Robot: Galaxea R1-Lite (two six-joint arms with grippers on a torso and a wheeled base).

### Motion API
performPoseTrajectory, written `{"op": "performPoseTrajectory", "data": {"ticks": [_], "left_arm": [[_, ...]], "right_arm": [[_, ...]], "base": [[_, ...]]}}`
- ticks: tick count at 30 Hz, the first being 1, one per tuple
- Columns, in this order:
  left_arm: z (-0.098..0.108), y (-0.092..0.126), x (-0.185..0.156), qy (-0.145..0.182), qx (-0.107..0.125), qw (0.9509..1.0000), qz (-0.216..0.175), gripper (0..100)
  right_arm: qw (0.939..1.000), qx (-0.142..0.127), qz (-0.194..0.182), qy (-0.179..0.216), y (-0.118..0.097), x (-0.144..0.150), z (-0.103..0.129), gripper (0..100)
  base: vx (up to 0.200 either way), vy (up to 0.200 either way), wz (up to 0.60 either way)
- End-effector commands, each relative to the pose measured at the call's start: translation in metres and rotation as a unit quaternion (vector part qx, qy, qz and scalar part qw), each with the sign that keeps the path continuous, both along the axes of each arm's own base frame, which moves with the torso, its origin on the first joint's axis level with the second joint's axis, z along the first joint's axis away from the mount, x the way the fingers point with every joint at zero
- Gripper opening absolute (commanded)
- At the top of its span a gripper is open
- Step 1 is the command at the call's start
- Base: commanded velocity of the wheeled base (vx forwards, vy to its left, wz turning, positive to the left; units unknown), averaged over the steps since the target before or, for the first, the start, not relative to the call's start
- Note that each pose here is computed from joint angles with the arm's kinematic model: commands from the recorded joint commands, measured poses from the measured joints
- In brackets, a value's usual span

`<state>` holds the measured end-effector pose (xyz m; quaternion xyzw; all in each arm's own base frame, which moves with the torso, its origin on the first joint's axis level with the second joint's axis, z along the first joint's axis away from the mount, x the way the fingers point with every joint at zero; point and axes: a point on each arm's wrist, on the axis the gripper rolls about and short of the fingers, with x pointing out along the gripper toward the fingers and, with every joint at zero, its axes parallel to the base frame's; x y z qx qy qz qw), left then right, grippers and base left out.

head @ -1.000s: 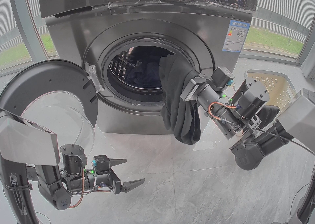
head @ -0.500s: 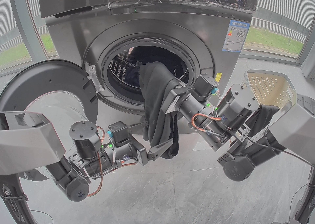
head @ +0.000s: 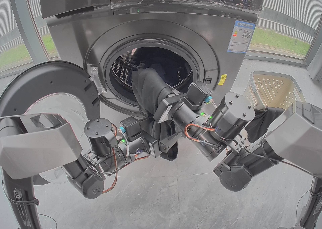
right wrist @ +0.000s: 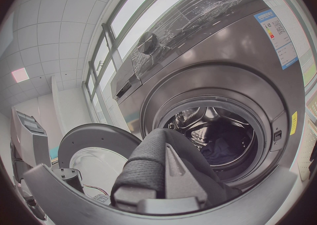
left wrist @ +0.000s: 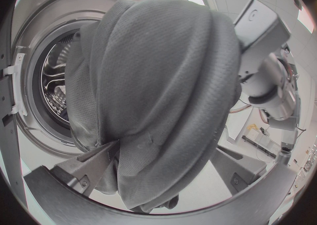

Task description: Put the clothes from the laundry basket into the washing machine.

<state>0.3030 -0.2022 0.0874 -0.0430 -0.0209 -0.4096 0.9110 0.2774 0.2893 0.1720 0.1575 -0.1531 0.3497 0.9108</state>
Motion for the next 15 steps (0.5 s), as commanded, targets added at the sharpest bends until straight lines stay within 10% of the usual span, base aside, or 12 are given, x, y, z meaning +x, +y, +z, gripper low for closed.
{"op": "performPoseTrajectory", "data": {"ticks": [1,14,15], "left_arm": [[-0.008,-0.001,0.023,-0.005,-0.014,0.9993,0.035,100],[-0.014,0.009,0.049,-0.007,-0.03,0.9964,0.079,100],[-0.014,0.009,0.049,-0.007,-0.03,0.9963,0.08,0]], "right_arm": [[1.0,0.001,-0.003,0.007,0.003,-0.005,-0.001,0],[0.9998,0.0,-0.004,0.018,0.0,-0.012,-0.004,0],[0.9998,0.0,-0.004,0.018,0.0,-0.012,-0.004,0]], "base": [[0.0,0.0,0.0],[0.0,0.0,0.0],[0.0,0.0,0.0]]}}
